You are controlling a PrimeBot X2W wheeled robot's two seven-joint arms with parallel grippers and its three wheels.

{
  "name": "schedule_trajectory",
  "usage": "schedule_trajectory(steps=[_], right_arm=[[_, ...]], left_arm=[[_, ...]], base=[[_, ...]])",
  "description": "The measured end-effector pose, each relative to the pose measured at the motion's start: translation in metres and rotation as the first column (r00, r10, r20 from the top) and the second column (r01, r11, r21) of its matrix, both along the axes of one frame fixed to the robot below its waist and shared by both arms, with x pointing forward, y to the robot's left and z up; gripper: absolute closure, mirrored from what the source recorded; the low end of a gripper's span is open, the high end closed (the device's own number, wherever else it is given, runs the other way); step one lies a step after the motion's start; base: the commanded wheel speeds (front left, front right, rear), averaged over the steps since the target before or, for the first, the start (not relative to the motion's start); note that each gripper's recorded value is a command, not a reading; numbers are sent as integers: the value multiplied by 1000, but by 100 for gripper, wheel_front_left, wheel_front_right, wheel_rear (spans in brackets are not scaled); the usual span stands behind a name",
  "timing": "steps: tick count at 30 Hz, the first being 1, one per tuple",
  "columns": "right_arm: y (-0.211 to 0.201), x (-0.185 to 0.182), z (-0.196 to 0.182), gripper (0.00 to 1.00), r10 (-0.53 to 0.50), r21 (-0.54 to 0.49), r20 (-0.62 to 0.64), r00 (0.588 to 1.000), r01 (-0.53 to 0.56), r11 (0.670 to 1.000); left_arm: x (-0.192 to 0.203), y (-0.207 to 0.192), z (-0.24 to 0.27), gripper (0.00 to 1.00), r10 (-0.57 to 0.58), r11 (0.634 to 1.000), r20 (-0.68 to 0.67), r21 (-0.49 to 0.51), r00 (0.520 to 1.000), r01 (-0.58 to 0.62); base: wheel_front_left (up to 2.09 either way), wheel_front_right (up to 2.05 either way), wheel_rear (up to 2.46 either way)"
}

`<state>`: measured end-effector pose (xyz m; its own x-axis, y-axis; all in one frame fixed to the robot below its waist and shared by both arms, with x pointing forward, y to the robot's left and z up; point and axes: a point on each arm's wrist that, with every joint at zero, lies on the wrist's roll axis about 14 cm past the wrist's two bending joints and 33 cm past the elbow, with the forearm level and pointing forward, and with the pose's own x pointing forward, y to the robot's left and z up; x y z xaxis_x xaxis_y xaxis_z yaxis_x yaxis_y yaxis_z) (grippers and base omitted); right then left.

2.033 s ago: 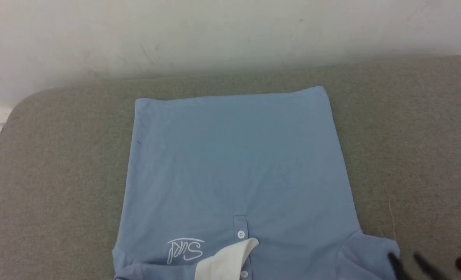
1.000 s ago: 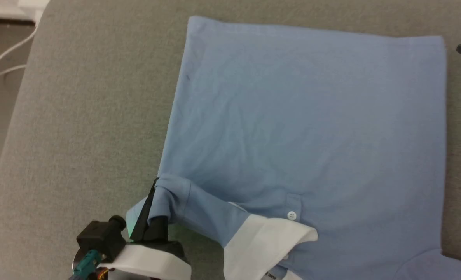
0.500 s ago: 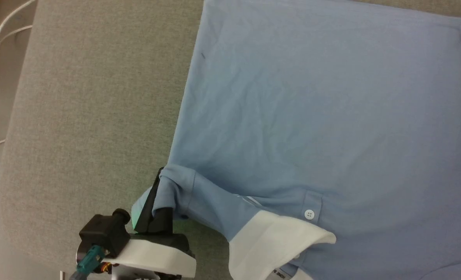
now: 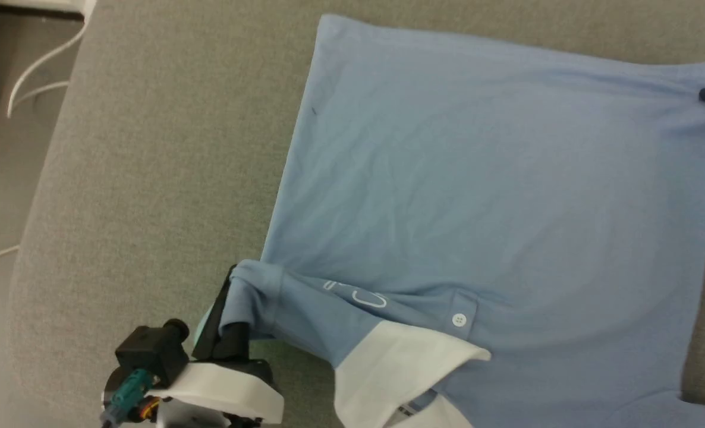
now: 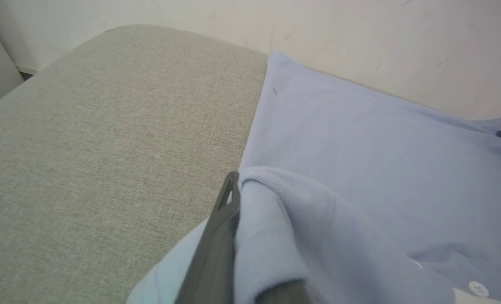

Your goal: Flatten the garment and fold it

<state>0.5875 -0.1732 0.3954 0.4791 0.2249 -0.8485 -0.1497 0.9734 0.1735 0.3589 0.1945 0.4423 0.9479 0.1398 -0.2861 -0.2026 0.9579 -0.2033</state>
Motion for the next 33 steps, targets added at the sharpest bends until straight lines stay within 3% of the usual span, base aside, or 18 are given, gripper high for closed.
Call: schedule_trajectory(steps=[5,8,11,16,22,23,24,25,29,33], right_arm=[[-21,-10,49,100,73,-82,166,983,-60,995],[-52,-45,51,100,72,-118,173,982,-52,992],[-87,-95,37,100,47,-152,129,991,-27,988],[-128,-200,-4,100,-82,-123,8,997,83,989],[-136,-312,-36,100,-286,-35,-88,954,284,958],[-133,-325,-38,93,-317,-19,-96,943,317,948],[-129,-337,-41,50,-353,3,-107,930,355,935],[-126,-349,-44,0,-378,12,-118,918,382,924],[-108,-373,-43,0,-461,72,-115,880,471,879],[-119,-329,-4,0,-508,117,154,847,495,861]], left_arm=[[-9,13,11,100,12,1000,14,26,1000,-12],[-18,23,17,100,30,998,17,51,999,-31],[-28,26,18,100,39,998,10,51,999,-39],[-24,22,23,100,12,999,18,45,1000,-13],[-15,8,24,100,-45,998,22,35,999,44],[-14,6,24,100,-52,998,23,35,998,51],[-13,4,23,100,-59,998,21,34,998,58],[-12,3,23,100,-63,998,20,31,998,62],[-13,0,20,100,-72,997,8,28,997,71],[-14,0,18,100,-72,997,1,25,997,72]], base=[[0,0,0],[0,0,0],[0,0,0],[0,0,0],[0,0,0],[0,0,0],[0,0,0],[0,0,0],[0,0,0],[0,0,0]])
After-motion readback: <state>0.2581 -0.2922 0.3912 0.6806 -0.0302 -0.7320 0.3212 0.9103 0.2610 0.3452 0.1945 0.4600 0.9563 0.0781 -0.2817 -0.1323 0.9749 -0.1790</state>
